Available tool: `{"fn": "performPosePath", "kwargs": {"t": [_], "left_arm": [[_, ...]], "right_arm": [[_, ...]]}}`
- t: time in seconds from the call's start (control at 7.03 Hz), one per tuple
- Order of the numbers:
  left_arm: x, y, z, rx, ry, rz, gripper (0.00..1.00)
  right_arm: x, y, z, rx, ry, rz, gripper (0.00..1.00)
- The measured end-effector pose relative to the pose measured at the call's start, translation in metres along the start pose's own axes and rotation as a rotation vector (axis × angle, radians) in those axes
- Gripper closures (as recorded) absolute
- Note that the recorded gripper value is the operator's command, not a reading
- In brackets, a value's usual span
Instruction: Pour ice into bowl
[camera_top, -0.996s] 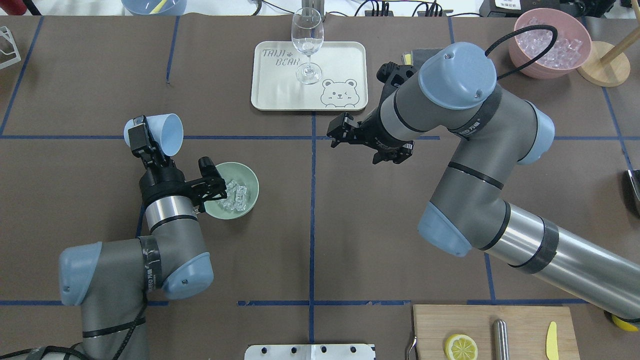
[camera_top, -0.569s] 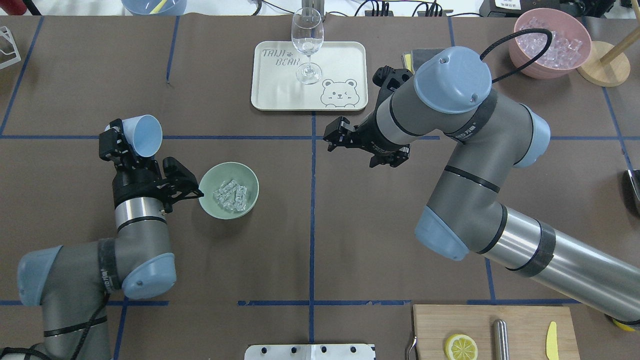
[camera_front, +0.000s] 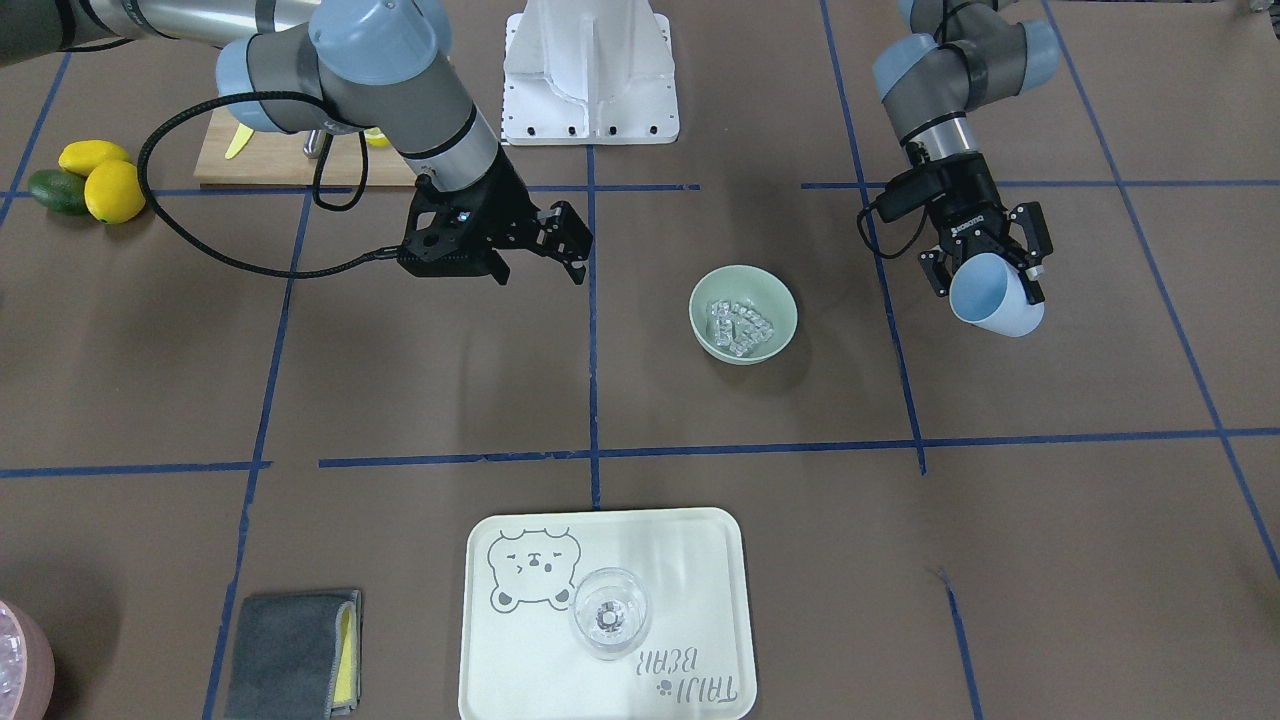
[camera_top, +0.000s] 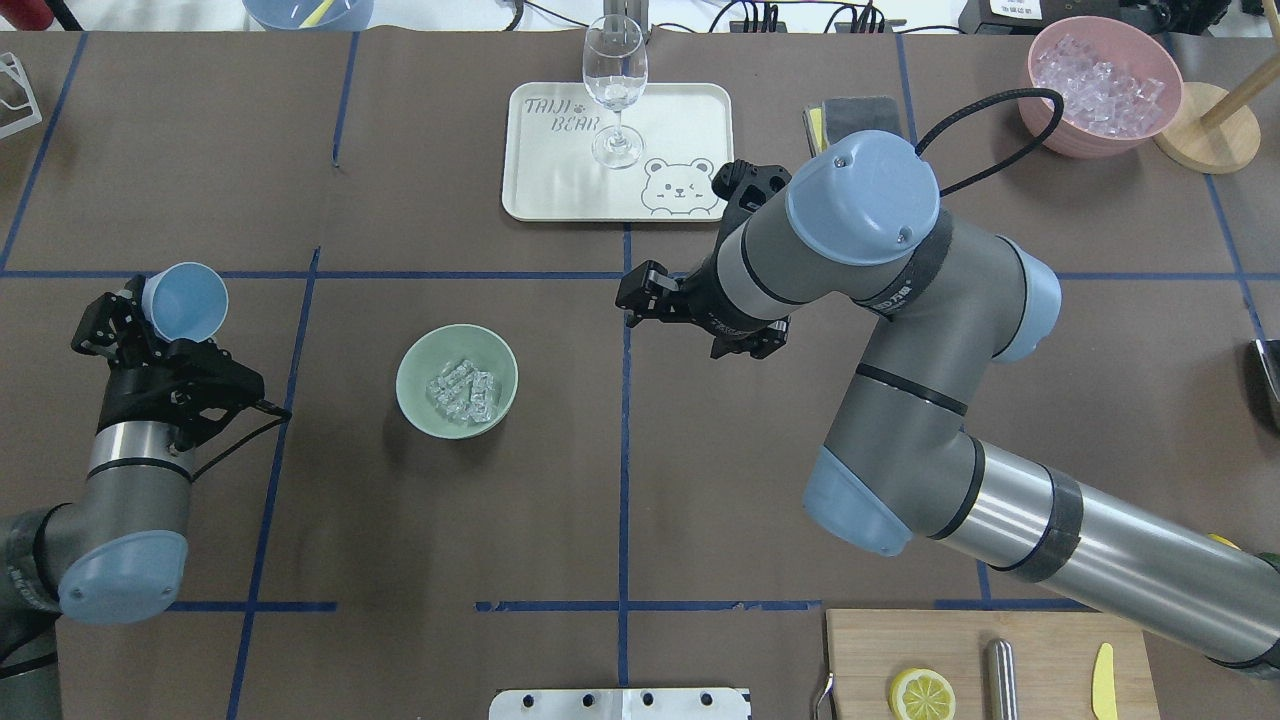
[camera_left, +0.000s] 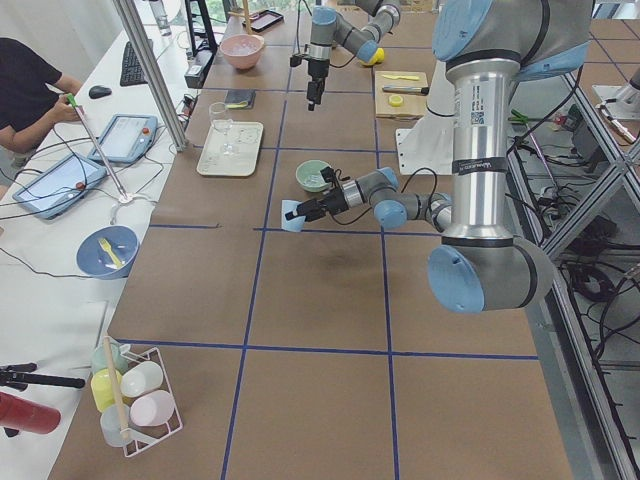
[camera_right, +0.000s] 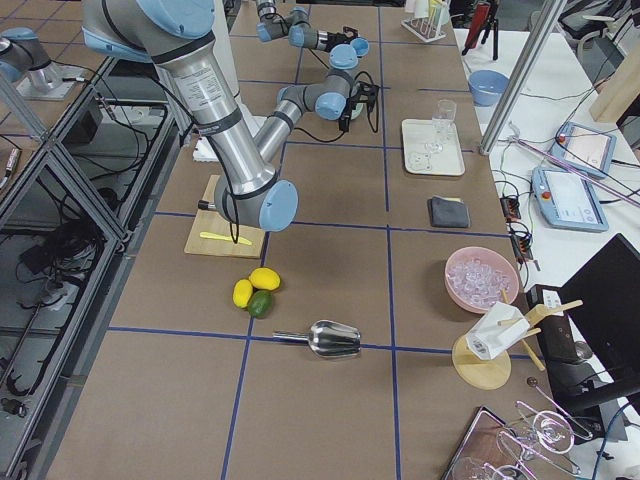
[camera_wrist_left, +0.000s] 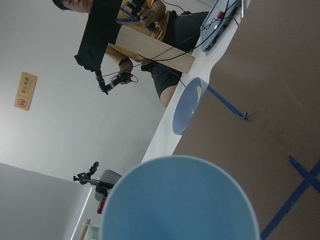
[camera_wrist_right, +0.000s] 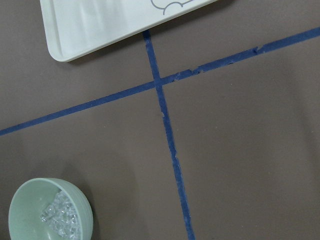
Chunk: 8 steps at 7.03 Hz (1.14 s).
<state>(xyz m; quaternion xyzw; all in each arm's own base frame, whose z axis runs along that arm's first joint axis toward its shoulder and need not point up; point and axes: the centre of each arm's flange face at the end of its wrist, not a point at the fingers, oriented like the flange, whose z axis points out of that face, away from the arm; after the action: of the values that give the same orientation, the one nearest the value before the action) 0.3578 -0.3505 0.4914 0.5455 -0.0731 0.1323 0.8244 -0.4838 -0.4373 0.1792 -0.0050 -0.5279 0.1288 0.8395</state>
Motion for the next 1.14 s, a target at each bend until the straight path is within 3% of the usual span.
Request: {"fn": "performPosePath", "kwargs": {"t": [0.85, 1.14], "left_arm": [[-0.044, 0.118, 0.041, 0.135, 0.249, -0.417, 1.0], [-0.051, 0.135, 0.048, 0.142, 0.305, -0.589, 1.0]], "right_arm": [[-0.015, 0.007, 0.004, 0.019, -0.008, -0.005, 0.0], [-0.024, 0.007, 0.008, 0.027, -0.007, -0.007, 0.0]]}}
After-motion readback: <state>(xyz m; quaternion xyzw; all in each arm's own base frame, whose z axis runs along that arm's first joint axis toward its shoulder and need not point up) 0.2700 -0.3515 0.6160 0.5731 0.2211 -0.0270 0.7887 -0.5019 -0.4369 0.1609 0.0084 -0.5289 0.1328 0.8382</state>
